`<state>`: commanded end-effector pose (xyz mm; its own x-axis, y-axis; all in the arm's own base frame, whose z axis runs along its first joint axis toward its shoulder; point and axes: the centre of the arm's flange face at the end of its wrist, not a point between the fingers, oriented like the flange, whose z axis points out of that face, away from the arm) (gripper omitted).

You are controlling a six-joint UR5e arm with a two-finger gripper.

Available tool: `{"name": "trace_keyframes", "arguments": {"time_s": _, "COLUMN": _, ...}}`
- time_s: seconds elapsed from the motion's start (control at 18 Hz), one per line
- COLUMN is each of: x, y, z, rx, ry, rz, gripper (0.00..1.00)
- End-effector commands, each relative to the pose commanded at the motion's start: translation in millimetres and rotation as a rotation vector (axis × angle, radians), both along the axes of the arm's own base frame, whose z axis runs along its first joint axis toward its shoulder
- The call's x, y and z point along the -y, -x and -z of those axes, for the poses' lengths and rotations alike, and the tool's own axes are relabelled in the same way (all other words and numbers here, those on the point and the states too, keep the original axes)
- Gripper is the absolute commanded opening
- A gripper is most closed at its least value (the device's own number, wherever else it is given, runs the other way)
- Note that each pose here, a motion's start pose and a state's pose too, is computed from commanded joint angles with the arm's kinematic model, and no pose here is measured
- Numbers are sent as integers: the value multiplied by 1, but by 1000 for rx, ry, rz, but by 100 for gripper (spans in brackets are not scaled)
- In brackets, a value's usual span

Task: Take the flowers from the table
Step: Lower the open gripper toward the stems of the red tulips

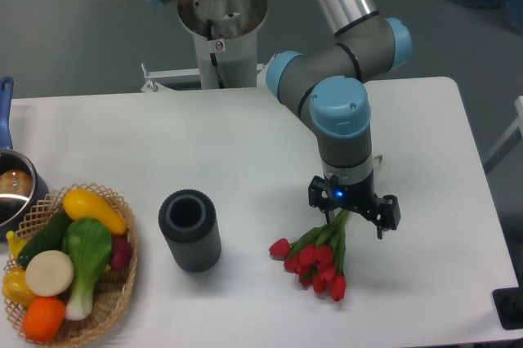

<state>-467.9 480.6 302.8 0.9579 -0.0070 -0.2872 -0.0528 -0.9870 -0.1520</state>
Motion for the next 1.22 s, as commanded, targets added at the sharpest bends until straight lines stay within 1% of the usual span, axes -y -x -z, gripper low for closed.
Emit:
{"name": "trace_keyframes", "arguments": {"time_s": 0.17, "x": 0, "y": 1, "z": -3, "rx": -1, "ry": -10, "rz": 3, "gripper": 100}}
{"name": "trace_keyframes", "arguments": {"time_s": 0.33, "x": 4, "y": 2, "z": 3, "rx": 34, "ry": -39, "rz": 2, "gripper": 100}}
{"name": "trace_keyframes", "arguments": {"time_s": 0.44, "x": 3, "y": 0, "z": 4, "rx": 42, "ry": -48, "rz": 6, "gripper": 100}}
{"name": "trace_keyframes", "arguments": {"time_s": 0.56, "x": 3, "y": -1, "z": 9, "rx": 52, "ry": -46, "rz": -11, "gripper": 100}}
{"name": "trace_keyframes", "arguments": {"time_s": 0.67, "x": 10, "y": 1, "z": 15, "rx": 61, "ry": -39, "rz": -14, "gripper": 100}}
{"name": "trace_keyframes", "arguments": {"time_s": 0.72, "x": 16, "y": 6, "z": 16, "rx": 61, "ry": -34, "rz": -9, "gripper": 100}}
{"name": "trace_keyframes", "arguments": {"time_s": 0.83, "x": 22, "y": 5, "z": 24, "rx": 67, "ry": -13, "rz": 36, "gripper": 100}}
{"name": "trace_keyframes", "arguments": {"time_s": 1.0, "x": 32, "y": -7, "z": 53, "rx": 105, "ry": 41, "rz": 120, "gripper": 100}}
{"name": "trace_keyframes", "arguments": {"time_s": 1.11, "x": 38, "y": 0, "z": 58, "rx": 110, "ry": 45, "rz": 112, "gripper": 100}}
{"name": "trace_keyframes", "arguments": {"time_s": 1.22, "x": 33, "y": 0, "z": 70, "rx": 128, "ry": 50, "rz": 116, "gripper": 100}}
